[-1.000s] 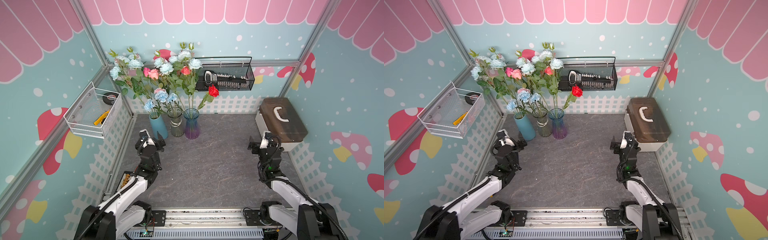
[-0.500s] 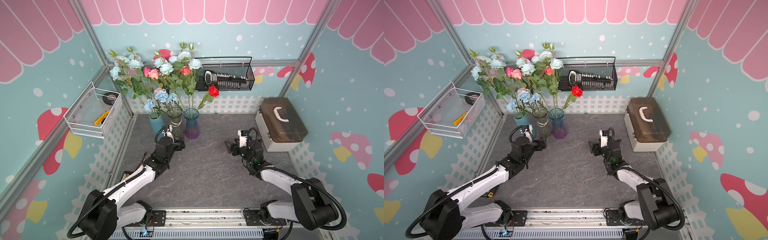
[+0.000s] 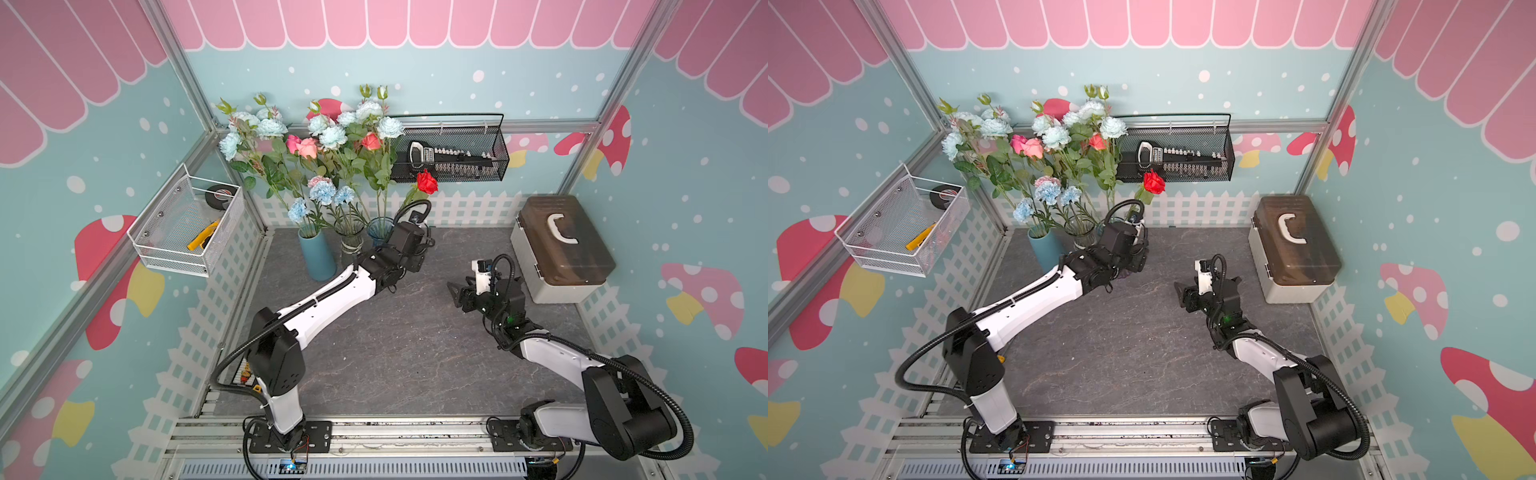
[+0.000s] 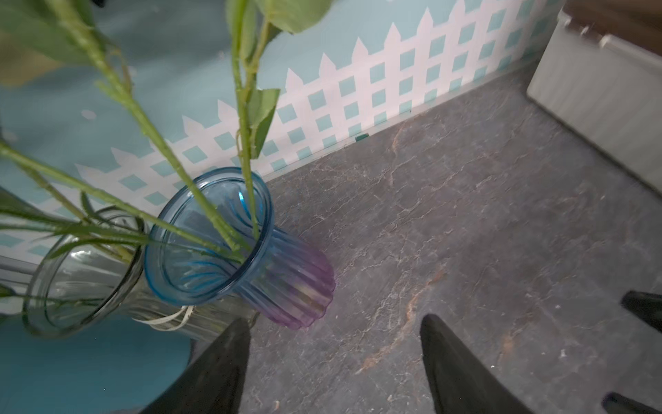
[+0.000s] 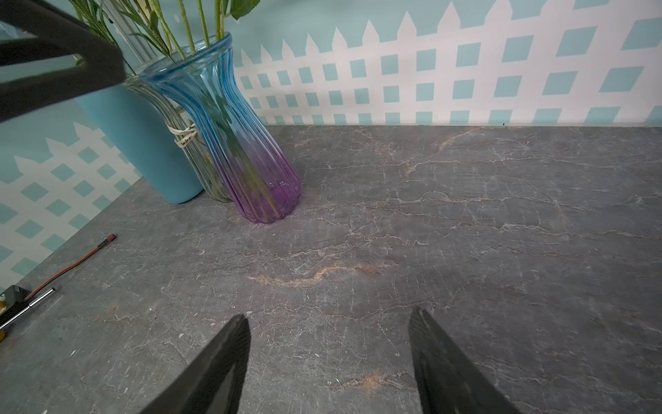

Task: Pick out blue flowers from the vase
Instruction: Pick up the vase from the center of the board.

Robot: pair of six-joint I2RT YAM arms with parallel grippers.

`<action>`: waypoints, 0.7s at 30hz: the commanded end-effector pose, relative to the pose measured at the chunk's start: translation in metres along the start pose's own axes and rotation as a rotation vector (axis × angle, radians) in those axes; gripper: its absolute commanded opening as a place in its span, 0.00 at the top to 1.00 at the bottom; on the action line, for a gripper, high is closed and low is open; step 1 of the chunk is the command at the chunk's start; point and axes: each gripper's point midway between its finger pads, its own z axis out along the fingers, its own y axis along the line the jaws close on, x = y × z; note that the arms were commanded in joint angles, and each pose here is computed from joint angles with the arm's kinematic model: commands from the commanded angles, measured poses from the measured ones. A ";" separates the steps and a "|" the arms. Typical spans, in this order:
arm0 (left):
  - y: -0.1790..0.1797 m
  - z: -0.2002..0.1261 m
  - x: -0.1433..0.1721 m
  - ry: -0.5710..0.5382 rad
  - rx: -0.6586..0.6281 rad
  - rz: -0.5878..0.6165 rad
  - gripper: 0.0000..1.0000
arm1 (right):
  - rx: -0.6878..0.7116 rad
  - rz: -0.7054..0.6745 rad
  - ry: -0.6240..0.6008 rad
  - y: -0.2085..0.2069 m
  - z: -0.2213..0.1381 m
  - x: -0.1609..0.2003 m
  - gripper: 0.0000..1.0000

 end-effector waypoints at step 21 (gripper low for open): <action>0.053 0.037 0.029 0.329 0.110 -0.010 0.39 | -0.022 -0.005 0.040 0.002 0.009 0.005 0.32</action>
